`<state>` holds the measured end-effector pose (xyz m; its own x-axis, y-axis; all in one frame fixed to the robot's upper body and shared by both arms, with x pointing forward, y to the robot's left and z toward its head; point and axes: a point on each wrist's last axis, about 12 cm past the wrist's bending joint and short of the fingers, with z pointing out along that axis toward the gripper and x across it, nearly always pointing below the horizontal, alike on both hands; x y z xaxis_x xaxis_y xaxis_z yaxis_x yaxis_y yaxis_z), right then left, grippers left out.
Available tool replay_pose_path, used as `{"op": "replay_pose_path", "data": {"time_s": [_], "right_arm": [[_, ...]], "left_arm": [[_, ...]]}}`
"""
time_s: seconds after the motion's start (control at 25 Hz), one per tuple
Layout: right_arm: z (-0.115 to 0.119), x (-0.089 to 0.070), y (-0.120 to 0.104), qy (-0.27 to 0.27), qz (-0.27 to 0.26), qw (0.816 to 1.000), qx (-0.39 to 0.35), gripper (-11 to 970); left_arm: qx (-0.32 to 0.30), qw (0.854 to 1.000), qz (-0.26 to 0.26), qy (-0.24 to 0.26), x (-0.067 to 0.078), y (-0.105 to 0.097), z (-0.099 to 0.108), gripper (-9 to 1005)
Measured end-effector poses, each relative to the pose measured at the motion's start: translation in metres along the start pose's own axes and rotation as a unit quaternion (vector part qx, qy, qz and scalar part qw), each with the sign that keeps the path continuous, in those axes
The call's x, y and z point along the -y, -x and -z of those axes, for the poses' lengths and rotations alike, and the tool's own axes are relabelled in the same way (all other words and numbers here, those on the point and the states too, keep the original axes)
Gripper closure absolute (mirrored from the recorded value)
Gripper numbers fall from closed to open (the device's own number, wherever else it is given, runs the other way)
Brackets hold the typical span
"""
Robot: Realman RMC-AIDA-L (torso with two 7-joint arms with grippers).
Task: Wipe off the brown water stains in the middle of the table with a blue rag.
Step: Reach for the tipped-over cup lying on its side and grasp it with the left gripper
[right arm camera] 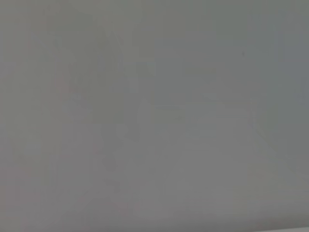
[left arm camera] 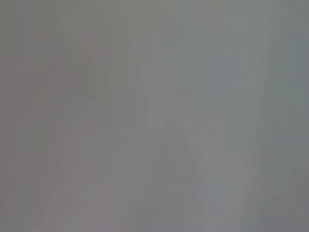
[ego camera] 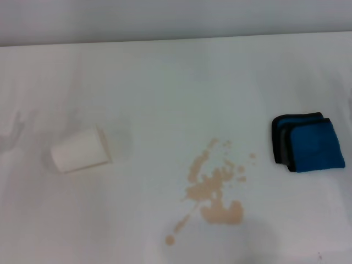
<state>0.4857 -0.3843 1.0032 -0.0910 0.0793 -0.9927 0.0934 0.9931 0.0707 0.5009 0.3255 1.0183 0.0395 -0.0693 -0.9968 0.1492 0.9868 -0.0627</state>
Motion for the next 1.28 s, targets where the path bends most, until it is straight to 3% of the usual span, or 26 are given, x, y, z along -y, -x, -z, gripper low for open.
{"op": "replay_pose_path", "data": {"time_s": [0.24, 0.4, 0.68, 1.0, 1.28], "right_arm": [[-0.001, 0.000, 0.000, 0.000, 0.002, 1.000, -0.004, 564], [-0.002, -0.001, 0.000, 0.005, 0.006, 1.000, -0.007, 564], [-0.001, 0.001, -0.001, 0.005, 0.008, 1.000, -0.008, 565], [0.002, 0.001, -0.004, 0.002, 0.004, 1.000, -0.013, 565], [0.001, 0.000, -0.005, 0.001, 0.001, 1.000, -0.021, 565]], "left_arm": [[-0.011, 0.998, 0.055, -0.017, -0.006, 0.001, 0.002, 119], [-0.046, 0.993, 0.080, -0.080, -0.018, 0.012, -0.009, 119], [-0.111, 0.979, 0.066, -0.157, -0.033, 0.041, -0.037, 119], [-0.219, 0.948, 0.031, -0.227, -0.046, 0.095, -0.066, 119], [-0.325, 0.908, -0.027, -0.262, -0.039, 0.143, -0.083, 119]]}}
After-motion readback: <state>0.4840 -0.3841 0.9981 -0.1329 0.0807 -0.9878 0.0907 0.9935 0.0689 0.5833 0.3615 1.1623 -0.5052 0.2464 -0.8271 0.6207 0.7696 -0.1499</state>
